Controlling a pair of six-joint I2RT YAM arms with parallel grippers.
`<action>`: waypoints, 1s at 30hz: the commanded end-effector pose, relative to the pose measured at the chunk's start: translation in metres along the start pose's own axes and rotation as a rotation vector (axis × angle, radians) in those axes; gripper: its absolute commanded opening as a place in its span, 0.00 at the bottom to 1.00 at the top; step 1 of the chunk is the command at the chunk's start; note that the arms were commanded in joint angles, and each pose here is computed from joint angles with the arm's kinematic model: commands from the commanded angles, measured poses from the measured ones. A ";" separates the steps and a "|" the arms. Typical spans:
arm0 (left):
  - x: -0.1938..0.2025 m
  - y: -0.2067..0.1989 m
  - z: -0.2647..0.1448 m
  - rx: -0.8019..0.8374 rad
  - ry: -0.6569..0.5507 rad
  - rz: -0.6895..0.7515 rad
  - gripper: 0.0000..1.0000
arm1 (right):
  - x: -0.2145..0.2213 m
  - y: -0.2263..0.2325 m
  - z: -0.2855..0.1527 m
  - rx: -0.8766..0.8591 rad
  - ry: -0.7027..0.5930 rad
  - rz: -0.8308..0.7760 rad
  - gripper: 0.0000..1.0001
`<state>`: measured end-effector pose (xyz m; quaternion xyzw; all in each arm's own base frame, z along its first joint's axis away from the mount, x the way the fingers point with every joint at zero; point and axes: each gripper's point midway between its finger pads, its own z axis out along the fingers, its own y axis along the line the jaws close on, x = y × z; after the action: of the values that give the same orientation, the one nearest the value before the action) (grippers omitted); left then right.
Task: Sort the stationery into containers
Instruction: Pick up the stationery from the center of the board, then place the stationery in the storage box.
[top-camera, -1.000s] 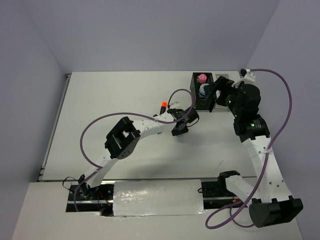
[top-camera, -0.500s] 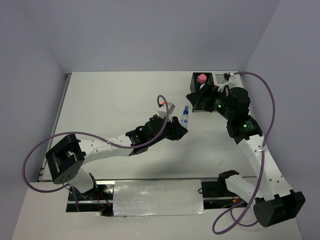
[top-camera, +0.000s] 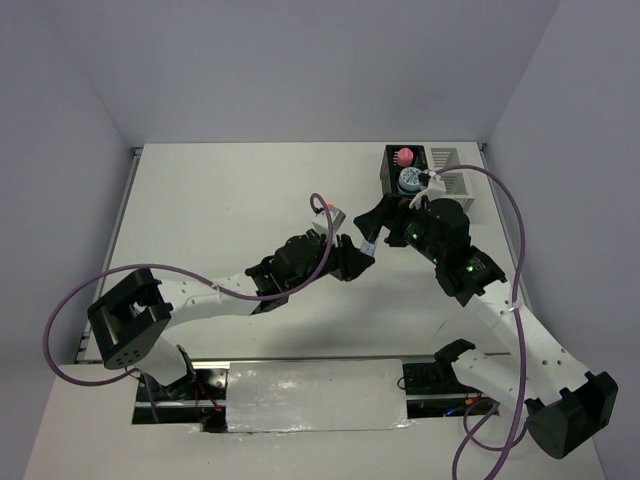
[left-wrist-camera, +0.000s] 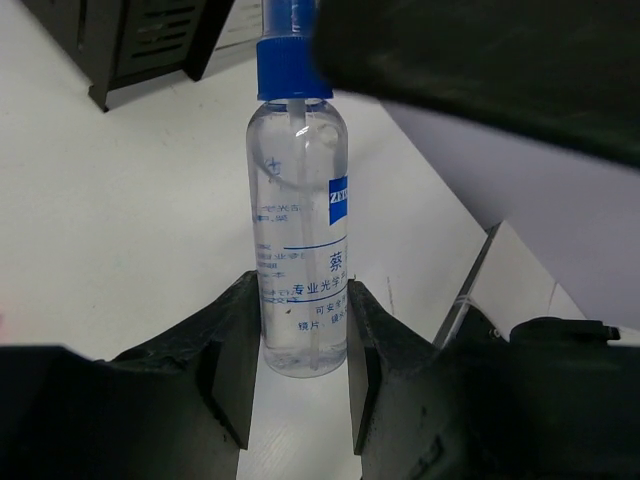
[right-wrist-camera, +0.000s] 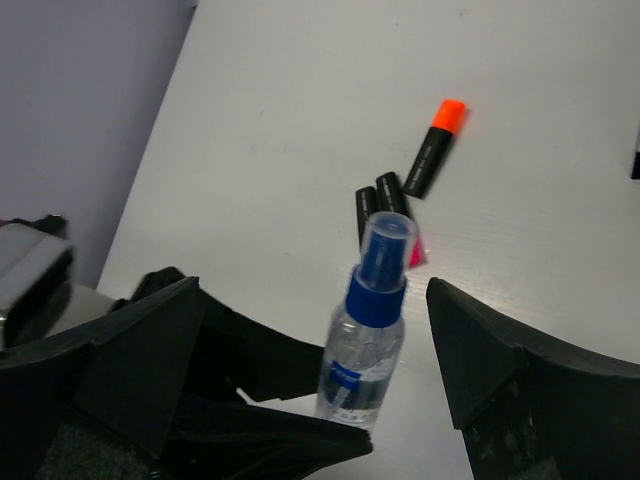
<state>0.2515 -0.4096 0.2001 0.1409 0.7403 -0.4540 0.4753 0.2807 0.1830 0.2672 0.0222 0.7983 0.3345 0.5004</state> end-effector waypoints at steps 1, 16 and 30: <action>-0.058 -0.045 -0.010 0.153 -0.186 0.041 0.00 | -0.008 -0.010 -0.005 0.058 -0.061 -0.026 0.99; -0.059 -0.045 -0.013 0.158 -0.184 0.088 0.00 | 0.017 0.041 0.006 -0.242 0.093 0.002 0.24; -0.053 0.085 -0.113 -0.801 0.101 0.039 0.99 | -0.158 -0.130 0.030 0.429 -0.482 0.004 0.00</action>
<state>0.2884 -0.3399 0.2348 0.0205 0.8322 -0.2516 0.4937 0.3807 0.0886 0.2476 0.1569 0.7886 0.2190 0.5528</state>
